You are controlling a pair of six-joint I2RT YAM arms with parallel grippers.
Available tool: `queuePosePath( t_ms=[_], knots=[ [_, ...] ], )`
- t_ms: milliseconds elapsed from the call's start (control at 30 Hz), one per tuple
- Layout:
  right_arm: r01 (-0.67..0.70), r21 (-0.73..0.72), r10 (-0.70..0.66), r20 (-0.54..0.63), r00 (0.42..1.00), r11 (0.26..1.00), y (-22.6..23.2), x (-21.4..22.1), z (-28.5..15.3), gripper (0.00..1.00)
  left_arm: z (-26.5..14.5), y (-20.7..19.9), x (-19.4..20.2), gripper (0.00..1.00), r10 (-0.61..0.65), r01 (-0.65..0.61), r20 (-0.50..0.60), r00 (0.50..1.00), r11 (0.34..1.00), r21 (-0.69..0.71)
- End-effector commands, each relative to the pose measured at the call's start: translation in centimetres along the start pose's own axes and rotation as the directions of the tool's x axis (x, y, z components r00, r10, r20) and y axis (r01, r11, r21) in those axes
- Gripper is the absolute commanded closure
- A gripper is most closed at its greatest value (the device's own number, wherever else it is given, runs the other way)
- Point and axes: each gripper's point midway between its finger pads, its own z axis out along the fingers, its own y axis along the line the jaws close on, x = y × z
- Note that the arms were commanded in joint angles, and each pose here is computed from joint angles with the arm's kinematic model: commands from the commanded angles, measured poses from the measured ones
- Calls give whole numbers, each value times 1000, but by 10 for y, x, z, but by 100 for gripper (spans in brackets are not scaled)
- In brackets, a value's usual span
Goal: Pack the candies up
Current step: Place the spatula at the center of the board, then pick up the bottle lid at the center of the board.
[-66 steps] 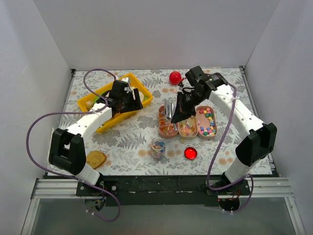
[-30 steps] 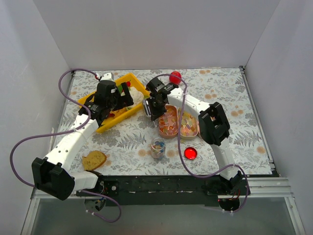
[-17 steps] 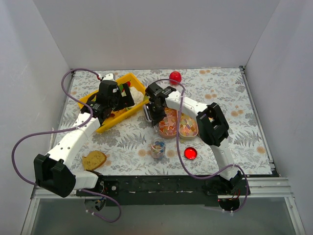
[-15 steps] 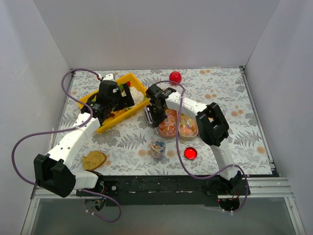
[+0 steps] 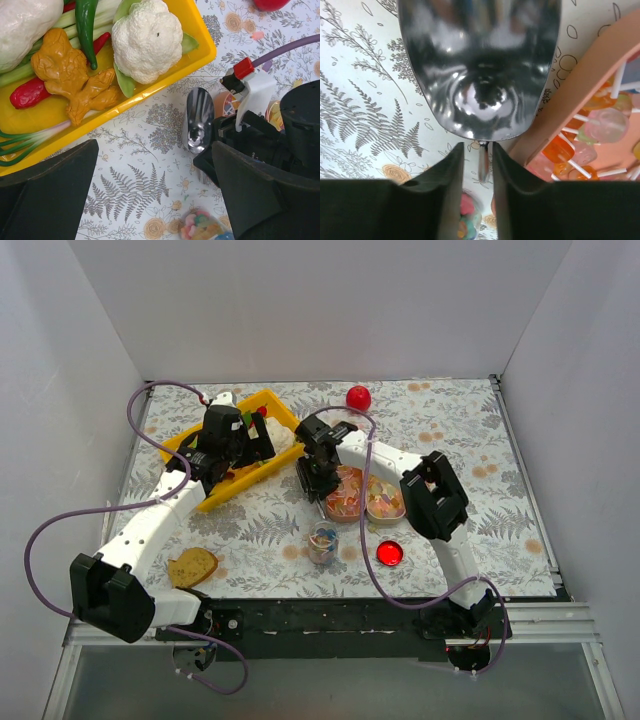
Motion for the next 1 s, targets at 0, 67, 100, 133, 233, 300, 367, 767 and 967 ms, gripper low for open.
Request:
queuePosePath(
  t_ms=[0,67,100,133,233,300,367,767,967],
  knots=[
    [7,-6,-7,136,991,1000,10,-26,-53,54,-4,0,-6,2,-2,2,17,1000,1000,4],
    [8,-27,-3,168,986,1000,16,-31,-65,49,-4,-1,-7,2,-4,4,20,1000,1000,9],
    [8,-34,-1,184,983,999,18,-34,-70,43,-4,-1,-7,2,-4,4,20,1000,1000,9],
    [1,-41,7,196,981,999,20,-36,-76,40,-4,-2,-7,2,-8,8,20,1000,1000,14],
    [-7,-54,19,221,975,999,23,-39,-89,27,-5,-4,-8,2,-10,10,20,1000,1000,22],
    [-3,-78,21,232,973,997,27,-41,-95,14,-6,-5,-9,2,-11,10,22,1000,1000,25],
    [37,-116,-7,247,969,993,33,-42,-106,2,-7,-5,-8,2,-8,7,18,1000,999,31],
    [-119,222,52,285,957,968,-57,24,-154,25,-13,-34,-8,2,24,-26,11,1000,980,198],
    [-120,198,84,184,979,973,-81,117,-136,63,-21,-59,-15,2,53,-71,61,997,937,341]
  ],
)
